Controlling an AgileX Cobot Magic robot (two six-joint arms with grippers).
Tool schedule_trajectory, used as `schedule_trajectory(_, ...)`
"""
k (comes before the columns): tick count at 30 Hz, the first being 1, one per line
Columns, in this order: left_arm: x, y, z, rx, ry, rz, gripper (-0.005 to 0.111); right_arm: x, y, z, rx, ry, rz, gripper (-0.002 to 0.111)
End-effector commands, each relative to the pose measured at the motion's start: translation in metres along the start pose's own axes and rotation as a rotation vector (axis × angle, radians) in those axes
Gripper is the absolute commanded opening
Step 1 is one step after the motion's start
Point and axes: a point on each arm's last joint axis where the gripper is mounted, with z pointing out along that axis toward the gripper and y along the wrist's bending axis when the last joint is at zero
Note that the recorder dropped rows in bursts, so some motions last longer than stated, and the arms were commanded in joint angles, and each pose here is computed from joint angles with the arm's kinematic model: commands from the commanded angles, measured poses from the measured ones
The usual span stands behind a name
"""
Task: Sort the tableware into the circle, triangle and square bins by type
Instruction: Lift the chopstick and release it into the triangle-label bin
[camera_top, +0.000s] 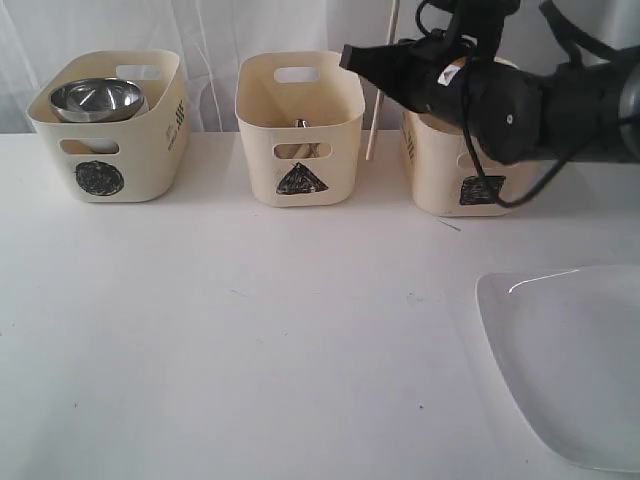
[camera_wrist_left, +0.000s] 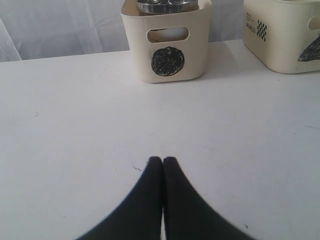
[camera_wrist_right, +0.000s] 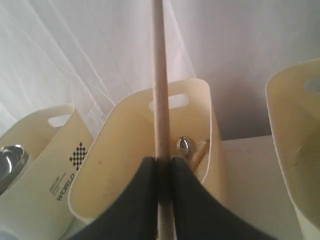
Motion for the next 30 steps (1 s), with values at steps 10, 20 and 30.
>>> schedule_trajectory(10, 0.001, 0.000, 0.000, 0.006, -0.002, -0.007, 0.000, -0.024, 0.001, 0.097, -0.022, -0.035, -0.004, 0.000)
schedule_trajectory(20, 0.001, 0.000, 0.000, 0.006, -0.002, -0.007, 0.000, 0.006, 0.000, 0.160, -0.030, 0.029, -0.072, 0.000)
schedule_trajectory(30, 0.001, 0.000, 0.000, 0.006, -0.002, -0.007, 0.000, 0.030, 0.004, 0.175, -0.037, 0.084, -0.090, 0.023)
